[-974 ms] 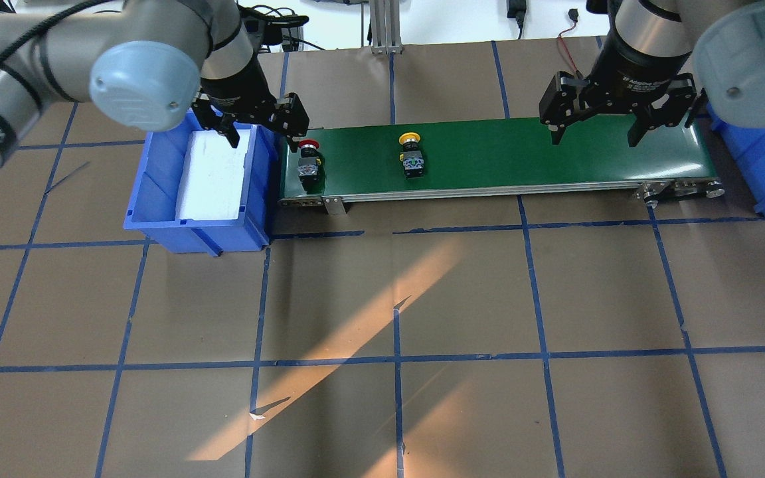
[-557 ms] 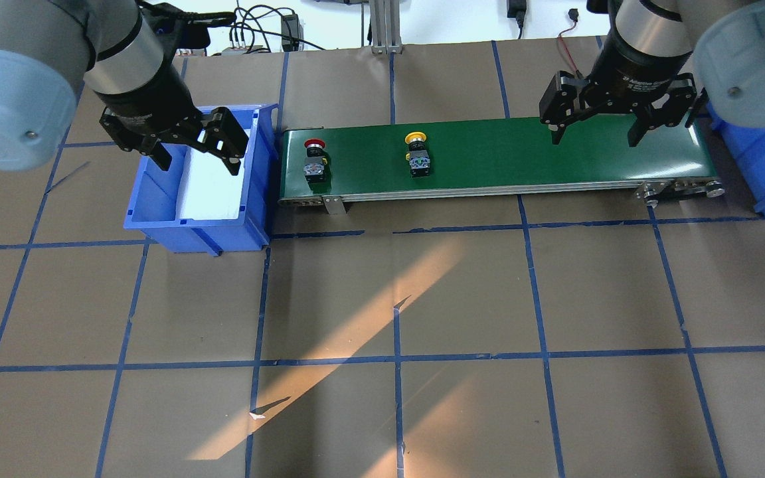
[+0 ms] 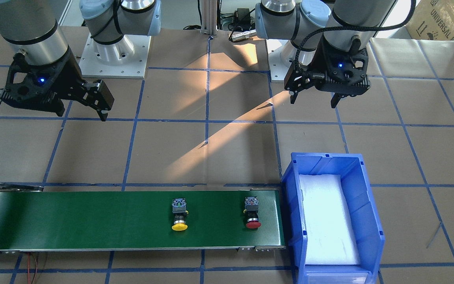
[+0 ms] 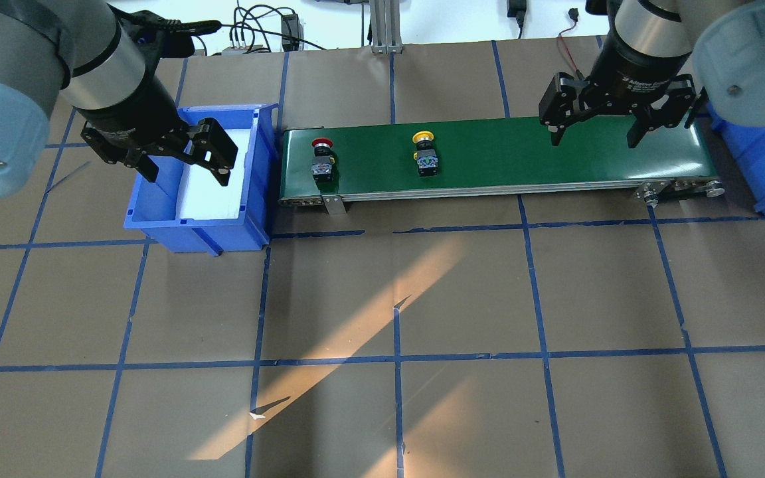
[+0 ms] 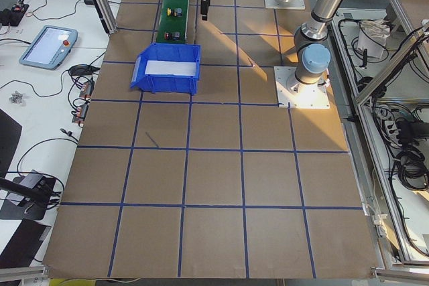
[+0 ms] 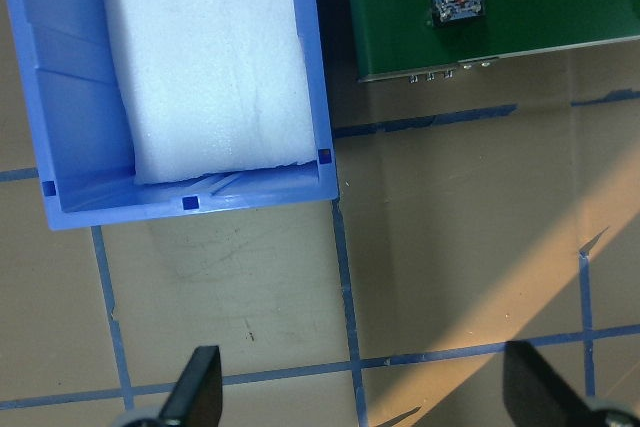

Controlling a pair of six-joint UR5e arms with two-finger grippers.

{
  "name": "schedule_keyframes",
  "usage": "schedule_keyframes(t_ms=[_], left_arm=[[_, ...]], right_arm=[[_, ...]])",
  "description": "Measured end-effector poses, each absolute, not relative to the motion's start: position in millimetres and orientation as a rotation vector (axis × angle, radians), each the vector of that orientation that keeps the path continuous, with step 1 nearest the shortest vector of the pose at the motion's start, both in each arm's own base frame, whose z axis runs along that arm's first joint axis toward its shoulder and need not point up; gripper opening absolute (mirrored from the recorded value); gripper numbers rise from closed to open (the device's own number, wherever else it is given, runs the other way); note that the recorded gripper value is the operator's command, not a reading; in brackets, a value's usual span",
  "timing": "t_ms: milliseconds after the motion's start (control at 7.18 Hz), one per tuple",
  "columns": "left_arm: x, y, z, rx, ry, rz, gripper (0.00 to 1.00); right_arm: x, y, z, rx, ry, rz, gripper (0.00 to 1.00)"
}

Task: Transport two buttons from left to right

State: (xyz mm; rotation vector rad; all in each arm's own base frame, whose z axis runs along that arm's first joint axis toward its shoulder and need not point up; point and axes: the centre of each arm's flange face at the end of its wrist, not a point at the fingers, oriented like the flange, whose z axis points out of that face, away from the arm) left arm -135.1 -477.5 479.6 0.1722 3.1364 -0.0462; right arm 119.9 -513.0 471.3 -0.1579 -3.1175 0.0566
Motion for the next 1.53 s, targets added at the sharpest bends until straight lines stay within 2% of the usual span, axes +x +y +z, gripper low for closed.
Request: schedule_keyframes(t_ms=[1531], left_arm=[[-134.5,-468.9,479.4,0.173,3.135,-0.032,1.00]], right_arm=[[120.5,-511.1,467.1,-0.149,-3.117,0.077,1.00]])
